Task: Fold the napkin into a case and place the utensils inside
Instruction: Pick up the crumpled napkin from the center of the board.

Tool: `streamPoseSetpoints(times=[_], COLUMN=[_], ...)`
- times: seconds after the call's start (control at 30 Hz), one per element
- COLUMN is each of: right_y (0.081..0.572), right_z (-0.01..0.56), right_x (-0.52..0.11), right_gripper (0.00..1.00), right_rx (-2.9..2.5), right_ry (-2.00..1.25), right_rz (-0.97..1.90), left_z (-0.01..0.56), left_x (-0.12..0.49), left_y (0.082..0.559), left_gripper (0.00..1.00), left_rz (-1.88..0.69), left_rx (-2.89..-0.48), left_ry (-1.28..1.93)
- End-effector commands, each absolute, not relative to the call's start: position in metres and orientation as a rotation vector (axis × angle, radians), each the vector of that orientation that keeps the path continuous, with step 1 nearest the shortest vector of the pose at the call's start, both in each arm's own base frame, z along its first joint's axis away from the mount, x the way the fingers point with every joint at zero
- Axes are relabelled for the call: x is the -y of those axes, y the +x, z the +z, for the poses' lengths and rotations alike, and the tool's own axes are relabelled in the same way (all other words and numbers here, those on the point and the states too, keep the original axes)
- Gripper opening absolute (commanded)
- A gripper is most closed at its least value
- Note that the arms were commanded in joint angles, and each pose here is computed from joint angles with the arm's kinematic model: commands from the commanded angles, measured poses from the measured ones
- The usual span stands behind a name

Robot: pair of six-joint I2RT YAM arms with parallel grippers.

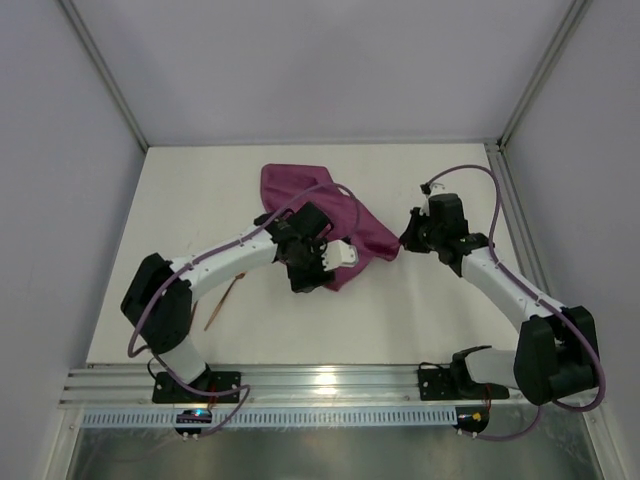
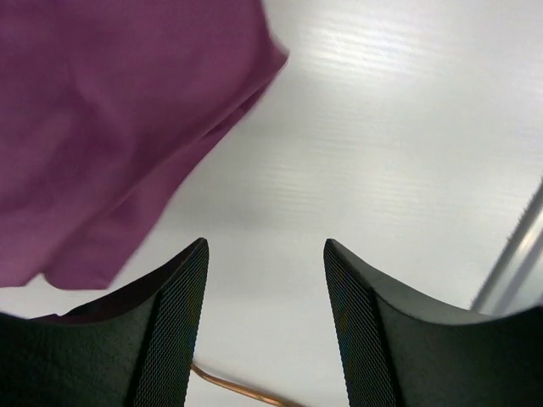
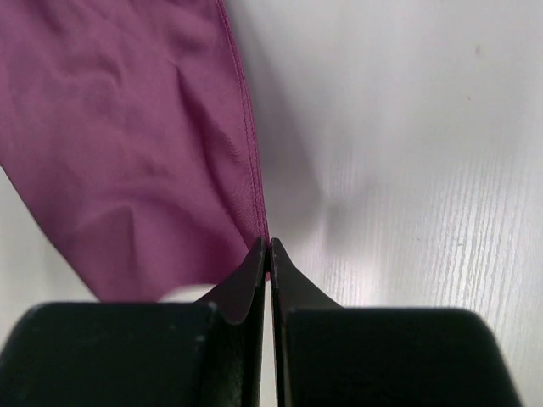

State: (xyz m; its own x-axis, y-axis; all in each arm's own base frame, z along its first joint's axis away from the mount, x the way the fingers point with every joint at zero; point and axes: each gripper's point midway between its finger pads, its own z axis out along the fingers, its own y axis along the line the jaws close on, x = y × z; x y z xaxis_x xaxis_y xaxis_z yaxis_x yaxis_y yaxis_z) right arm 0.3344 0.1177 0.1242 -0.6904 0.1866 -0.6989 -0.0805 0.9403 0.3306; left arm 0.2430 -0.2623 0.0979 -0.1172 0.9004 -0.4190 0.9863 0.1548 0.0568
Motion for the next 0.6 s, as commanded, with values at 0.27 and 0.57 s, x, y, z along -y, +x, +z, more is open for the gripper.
streamPoseSetpoints(times=[0.27,0.57], right_y=[0.339,0.344], right_z=[0.120,0.130], right_x=[-0.108,-0.108], right_gripper=[0.03,0.03], right_rx=[-2.277,-2.253], right_ry=[0.069,0.073], right_rz=[0.405,0.411], left_z=[0.123,0.066], left_x=[0.194,0.154], left_y=[0.313,0.365], left_gripper=[0.60,0.56], left_rz=[-0.096,0.093], left_rx=[-2.139,-2.234], left_ry=[1.492,1.452])
